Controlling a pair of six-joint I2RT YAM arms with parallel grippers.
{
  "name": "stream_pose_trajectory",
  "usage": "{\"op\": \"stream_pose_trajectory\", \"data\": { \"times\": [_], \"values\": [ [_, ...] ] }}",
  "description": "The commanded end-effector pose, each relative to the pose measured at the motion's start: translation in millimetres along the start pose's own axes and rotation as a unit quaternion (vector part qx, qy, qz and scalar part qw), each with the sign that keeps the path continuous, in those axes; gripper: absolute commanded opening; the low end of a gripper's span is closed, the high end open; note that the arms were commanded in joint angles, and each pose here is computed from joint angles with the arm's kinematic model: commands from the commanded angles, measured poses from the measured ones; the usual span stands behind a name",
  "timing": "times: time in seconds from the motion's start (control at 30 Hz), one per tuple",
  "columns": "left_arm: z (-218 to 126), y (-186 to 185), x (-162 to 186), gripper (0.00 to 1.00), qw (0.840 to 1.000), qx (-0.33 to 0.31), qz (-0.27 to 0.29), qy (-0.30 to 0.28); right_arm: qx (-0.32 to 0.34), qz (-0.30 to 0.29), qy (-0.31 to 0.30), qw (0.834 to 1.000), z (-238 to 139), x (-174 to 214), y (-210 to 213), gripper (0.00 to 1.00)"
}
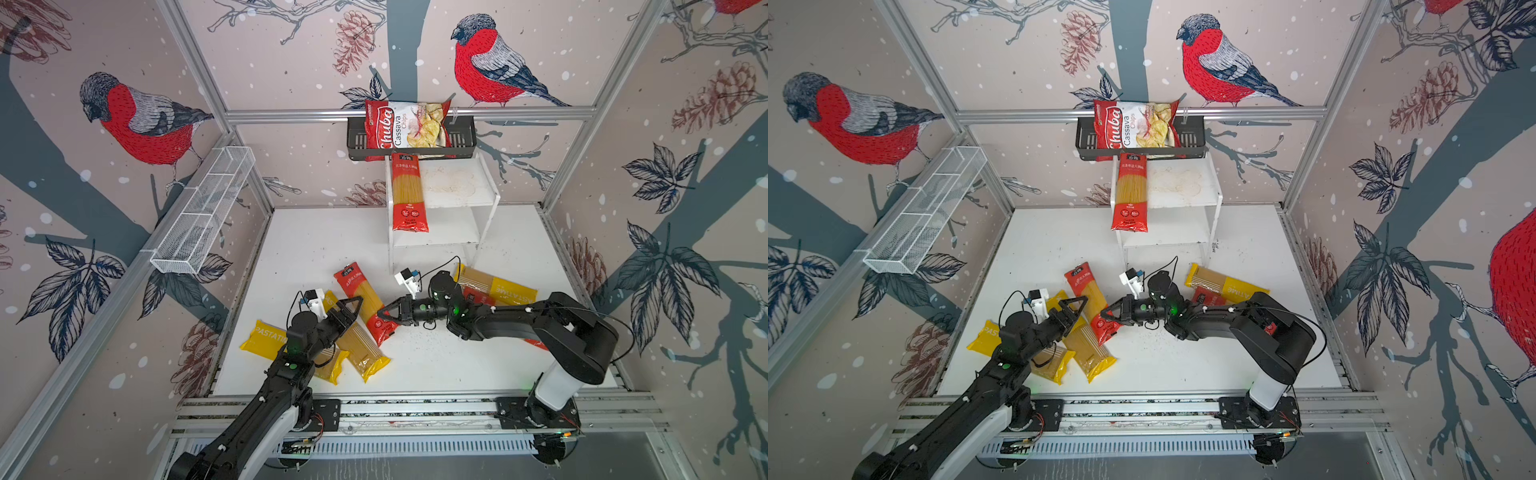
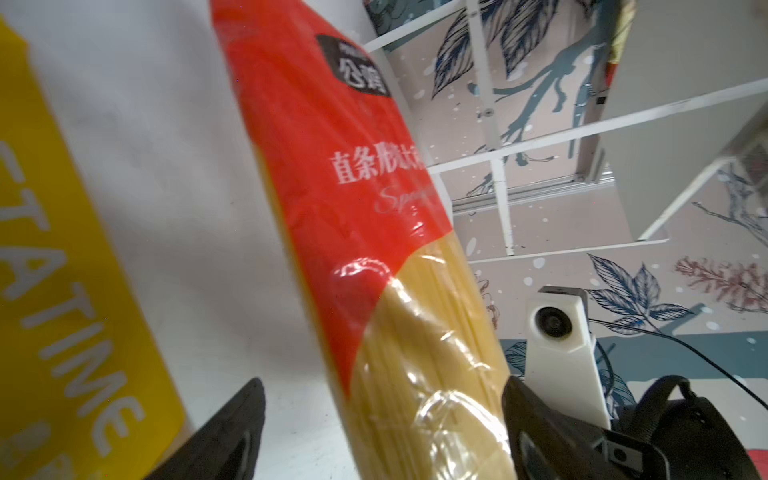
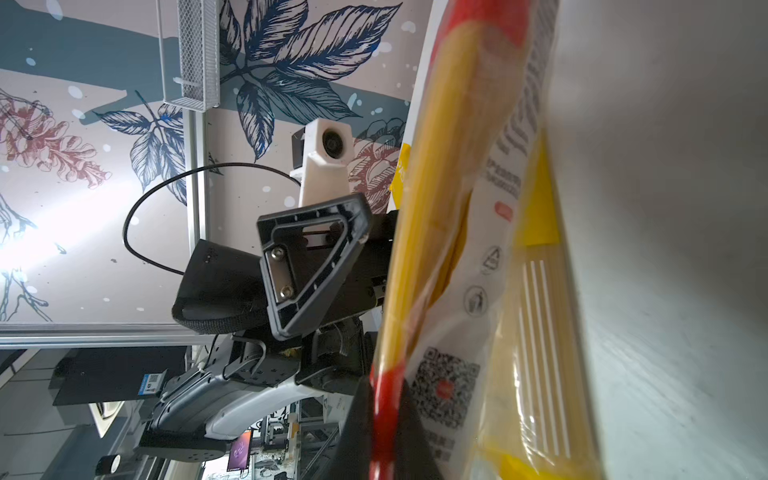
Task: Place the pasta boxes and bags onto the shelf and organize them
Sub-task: 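Lift the red spaghetti bag upright with both grippers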
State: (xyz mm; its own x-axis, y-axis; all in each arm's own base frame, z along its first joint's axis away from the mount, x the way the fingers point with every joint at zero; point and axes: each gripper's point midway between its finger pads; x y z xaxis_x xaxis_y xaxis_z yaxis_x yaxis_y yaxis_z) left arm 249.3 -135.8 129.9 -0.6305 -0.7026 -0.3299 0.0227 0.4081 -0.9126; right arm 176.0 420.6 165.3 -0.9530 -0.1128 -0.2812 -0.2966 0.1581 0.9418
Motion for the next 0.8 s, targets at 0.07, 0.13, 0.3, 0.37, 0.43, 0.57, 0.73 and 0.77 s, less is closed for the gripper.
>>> {"op": "stream_pose_trajectory", "data": {
  "times": [0.07, 0.13, 0.3, 0.37, 0.43, 0.57, 0.73, 0.77],
  "values": [
    [0, -36, -15, 0.86, 0.997, 0.066, 0.025, -0.026, -0.092, -0.088, -0.018, 0.992, 1, -8, 65, 0.04],
    [3, -36, -13, 0.84, 0.997, 0.070, 0.026, -0.020, -0.096, -0.091, -0.014, 0.991, 1, -5, 70, 0.04],
    [3, -58, -19, 0.73, 0.993, 0.109, 0.041, -0.025, -0.081, -0.090, -0.003, 0.993, 3, 5, 66, 0.06],
    [2, -70, -24, 0.68, 0.991, 0.123, 0.052, -0.032, -0.073, -0.084, -0.001, 0.994, 3, 7, 60, 0.08],
    [1, -76, -26, 0.65, 0.989, 0.129, 0.058, -0.034, -0.067, -0.079, 0.001, 0.995, 3, 9, 55, 0.10],
    [2, -81, -25, 0.51, 0.988, 0.140, 0.058, -0.029, -0.055, -0.065, -0.004, 0.996, 4, 8, 46, 0.19],
    [1, -91, -24, 0.37, 0.985, 0.161, 0.055, -0.022, -0.043, -0.057, -0.010, 0.997, 3, 9, 37, 0.31],
    [1, -91, -24, 0.34, 0.985, 0.161, 0.055, -0.022, -0.040, -0.054, -0.010, 0.998, 2, 9, 34, 0.34]
  ]
}}
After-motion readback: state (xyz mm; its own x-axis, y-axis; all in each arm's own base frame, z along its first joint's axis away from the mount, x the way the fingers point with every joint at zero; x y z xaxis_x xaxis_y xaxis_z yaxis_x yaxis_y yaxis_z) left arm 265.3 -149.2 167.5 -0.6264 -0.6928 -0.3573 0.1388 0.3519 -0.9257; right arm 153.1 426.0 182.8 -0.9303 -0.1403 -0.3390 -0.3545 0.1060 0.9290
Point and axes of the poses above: each gripper's point midway between its finger pads, its own z axis out along the fingers, its own y axis along the line the jaws close on, x = y × z
